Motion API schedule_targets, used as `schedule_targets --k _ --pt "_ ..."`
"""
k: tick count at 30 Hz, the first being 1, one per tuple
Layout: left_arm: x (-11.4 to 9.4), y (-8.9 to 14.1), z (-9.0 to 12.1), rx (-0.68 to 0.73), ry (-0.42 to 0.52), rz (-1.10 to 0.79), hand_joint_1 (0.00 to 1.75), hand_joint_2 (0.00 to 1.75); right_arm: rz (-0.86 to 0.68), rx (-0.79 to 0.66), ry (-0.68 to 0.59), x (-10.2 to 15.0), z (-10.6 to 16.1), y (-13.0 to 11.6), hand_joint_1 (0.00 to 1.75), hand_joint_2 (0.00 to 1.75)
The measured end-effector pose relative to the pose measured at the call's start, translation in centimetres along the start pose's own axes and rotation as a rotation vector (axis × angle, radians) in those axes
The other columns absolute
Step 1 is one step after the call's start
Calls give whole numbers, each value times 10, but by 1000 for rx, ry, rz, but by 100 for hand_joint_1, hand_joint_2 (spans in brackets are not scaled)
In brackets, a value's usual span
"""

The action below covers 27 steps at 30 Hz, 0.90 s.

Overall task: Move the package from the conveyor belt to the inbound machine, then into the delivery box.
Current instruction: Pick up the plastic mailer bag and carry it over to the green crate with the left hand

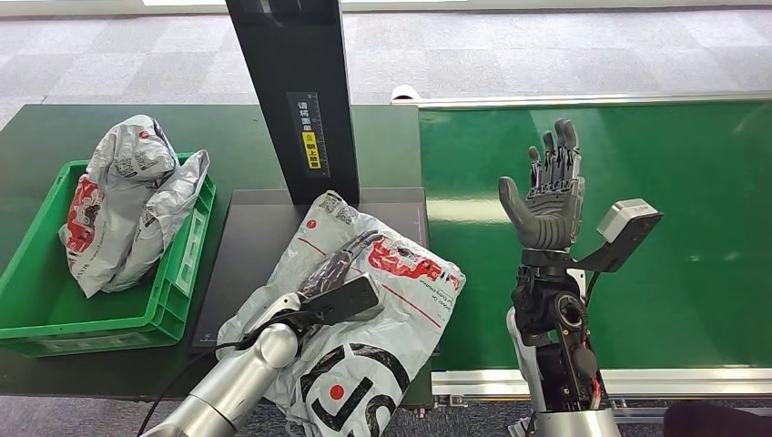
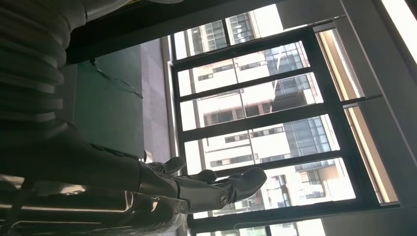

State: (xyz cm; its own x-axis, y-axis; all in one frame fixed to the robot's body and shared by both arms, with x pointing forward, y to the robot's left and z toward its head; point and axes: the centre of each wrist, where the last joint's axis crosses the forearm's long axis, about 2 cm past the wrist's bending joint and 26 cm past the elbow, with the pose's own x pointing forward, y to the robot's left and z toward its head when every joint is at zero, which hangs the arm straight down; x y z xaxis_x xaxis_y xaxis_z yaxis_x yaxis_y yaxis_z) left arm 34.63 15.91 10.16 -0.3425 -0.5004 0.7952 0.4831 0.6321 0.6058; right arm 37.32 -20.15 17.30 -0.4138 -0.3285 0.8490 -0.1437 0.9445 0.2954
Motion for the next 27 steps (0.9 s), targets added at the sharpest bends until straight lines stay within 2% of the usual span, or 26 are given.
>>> schedule_targets --k 7,8,9,11,12,13,16,19,23,27 --pt "-1 0 -1 -33 30 -40 0 175 -9 27 54 -3 -1 -1 0 175" --pt "-1 0 -1 -45 46 -55 12 175 -26 33 80 -5 -2 -2 0 175" --pt "-1 0 -2 -55 63 -69 41 175 -59 36 111 -7 -2 -3 0 175" --pt "-2 0 -3 -67 90 -96 113 175 -178 47 192 -14 -2 -7 0 175" --pt "-2 0 -4 -70 98 -107 140 175 -253 61 236 -19 -1 -9 0 175" --pt "-2 0 -5 -72 105 -116 155 175 -320 78 276 -23 -1 -12 0 131" --pt "-3 1 -7 -69 114 -129 175 175 -409 122 353 -34 2 -16 0 0" --pt "-4 1 -7 -66 116 -132 175 175 -410 129 369 -37 3 -17 0 0" --pt "-3 2 -7 -45 175 -146 175 175 -207 72 546 -49 -1 -14 0 175" --pt "-4 2 -4 -33 197 -148 175 175 -16 140 492 -46 -10 -11 0 175"
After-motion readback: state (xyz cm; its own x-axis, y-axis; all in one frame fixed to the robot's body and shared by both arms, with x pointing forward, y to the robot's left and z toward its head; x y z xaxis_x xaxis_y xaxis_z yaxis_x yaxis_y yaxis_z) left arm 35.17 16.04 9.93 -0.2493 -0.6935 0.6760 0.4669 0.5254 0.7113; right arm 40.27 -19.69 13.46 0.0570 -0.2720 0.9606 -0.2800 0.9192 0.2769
